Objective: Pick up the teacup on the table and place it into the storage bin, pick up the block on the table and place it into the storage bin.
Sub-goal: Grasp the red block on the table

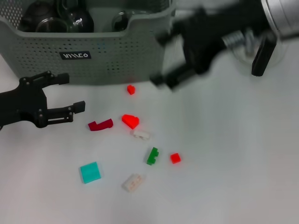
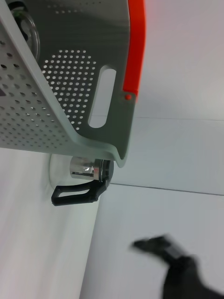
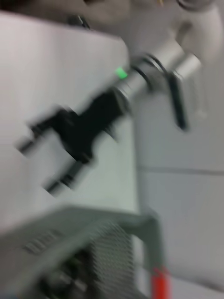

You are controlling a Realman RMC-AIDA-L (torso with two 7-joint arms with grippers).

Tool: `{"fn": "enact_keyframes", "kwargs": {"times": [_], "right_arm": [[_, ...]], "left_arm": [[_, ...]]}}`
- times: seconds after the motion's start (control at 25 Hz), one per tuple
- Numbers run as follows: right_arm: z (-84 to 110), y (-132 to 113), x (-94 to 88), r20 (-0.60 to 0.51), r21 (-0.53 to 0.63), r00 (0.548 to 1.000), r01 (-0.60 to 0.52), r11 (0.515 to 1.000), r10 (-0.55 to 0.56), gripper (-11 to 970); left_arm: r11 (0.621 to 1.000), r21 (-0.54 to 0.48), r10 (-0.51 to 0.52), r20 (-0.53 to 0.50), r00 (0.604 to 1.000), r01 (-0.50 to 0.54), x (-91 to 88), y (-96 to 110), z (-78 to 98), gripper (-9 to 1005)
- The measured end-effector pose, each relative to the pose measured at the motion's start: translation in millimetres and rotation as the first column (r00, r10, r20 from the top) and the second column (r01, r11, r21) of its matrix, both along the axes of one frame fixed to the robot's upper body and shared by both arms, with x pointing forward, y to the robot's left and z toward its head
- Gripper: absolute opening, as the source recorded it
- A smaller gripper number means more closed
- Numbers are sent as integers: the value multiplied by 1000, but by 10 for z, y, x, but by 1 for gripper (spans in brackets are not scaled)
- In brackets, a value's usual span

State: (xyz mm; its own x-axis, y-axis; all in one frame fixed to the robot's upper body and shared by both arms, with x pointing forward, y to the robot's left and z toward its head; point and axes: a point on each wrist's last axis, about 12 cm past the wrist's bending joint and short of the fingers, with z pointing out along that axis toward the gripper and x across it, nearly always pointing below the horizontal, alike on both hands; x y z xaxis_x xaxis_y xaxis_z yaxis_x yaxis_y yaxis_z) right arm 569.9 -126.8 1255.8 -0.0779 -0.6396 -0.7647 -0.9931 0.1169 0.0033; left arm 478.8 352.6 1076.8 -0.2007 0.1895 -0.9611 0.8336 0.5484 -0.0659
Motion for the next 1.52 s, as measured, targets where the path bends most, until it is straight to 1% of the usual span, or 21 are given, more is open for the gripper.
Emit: {"fn": "enact_keyframes", "kwargs": {"times": [0.12,0.24,0.4,0.48,0.6,0.88,1.12,1.52], "right_arm": [[-208,-113,-65,-96,-97,995,1,995,-10,907],[-439,-136,-65,-179,-200,984,-15,980,-22,897],[-671,-28,-26,-251,-299,968,-59,953,-19,884],[-787,44,-13,-269,-348,963,-81,934,-16,877],[-918,134,-8,-249,-404,968,-98,910,-6,860],[-1104,354,-58,-166,-476,984,-141,868,69,849],[-1214,495,-120,-115,-497,986,-160,853,118,848],[-1393,632,-211,-67,-529,983,-179,830,169,849]], "left_arm": [[1000,1,-1,2,1000,1,5,-3,1,873],[1000,1,-2,3,1000,2,10,-7,1,873],[1000,0,-4,4,1000,4,20,-14,5,873],[1000,-2,-5,3,1000,5,25,-24,5,873],[1000,-8,-8,2,1000,8,23,-35,6,872],[1000,-12,-1,1,1000,1,18,-41,-4,872],[1000,-27,2,-9,1000,-2,4,-63,-41,873],[1000,-26,5,-10,1000,-5,12,-62,-42,873]]}}
